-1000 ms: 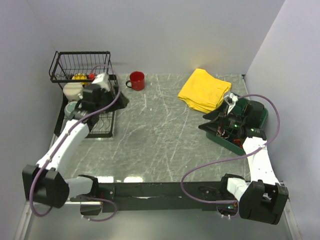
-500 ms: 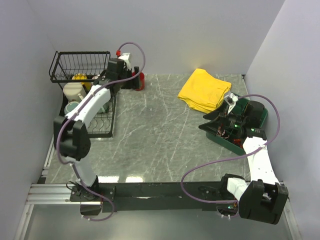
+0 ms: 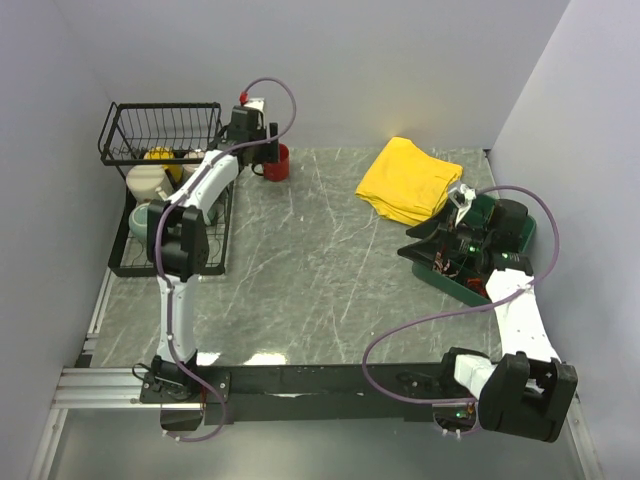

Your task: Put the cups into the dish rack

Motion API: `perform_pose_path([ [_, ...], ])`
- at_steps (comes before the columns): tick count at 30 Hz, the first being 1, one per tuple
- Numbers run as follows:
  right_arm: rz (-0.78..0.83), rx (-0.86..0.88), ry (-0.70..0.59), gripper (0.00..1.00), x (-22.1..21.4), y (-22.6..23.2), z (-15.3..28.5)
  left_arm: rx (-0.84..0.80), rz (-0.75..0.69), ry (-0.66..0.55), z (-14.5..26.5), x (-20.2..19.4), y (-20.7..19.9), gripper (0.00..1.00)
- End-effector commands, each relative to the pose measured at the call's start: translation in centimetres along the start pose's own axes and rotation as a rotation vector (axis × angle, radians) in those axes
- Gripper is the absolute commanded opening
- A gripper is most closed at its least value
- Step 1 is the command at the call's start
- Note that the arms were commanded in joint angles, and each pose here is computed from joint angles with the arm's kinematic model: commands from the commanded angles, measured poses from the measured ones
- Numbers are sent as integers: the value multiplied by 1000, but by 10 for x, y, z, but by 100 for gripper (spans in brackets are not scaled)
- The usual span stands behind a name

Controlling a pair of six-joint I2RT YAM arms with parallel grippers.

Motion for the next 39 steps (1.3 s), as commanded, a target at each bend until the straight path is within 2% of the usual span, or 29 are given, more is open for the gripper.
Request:
perform_pose_path([
  [1, 30, 12, -8, 86, 12, -1, 1, 2, 18, -74, -21, 20, 16, 79],
  [12, 10, 6, -3, 86, 10, -6, 1, -51, 28, -102, -62, 16, 25, 65],
  [16, 7, 7, -2, 86, 10, -7, 1, -62, 22, -90, -74, 8, 25, 57],
  [19, 7, 6, -3, 86, 10, -6, 1, -72, 20, -71, -81, 3, 25, 48],
  [25, 5, 5, -5, 87, 10, -7, 2, -79, 11, -53, -83, -3, 24, 37],
  [35, 12, -3, -10, 87, 11, -6, 4, -126, 7, -3, -84, -14, 21, 29],
  [39, 16, -4, -14, 87, 11, -6, 5, -155, 10, 4, -82, -15, 19, 16],
])
Point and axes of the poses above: each gripper's point midway between its finger pads, its own z axis back along the fingers, its own y axis along the line the jaws close on, x = y × z, the point moved 10 cm from there along z, back along the fingers, and after that the axes turned 8 degrees about -z, right-handed, at the moved point
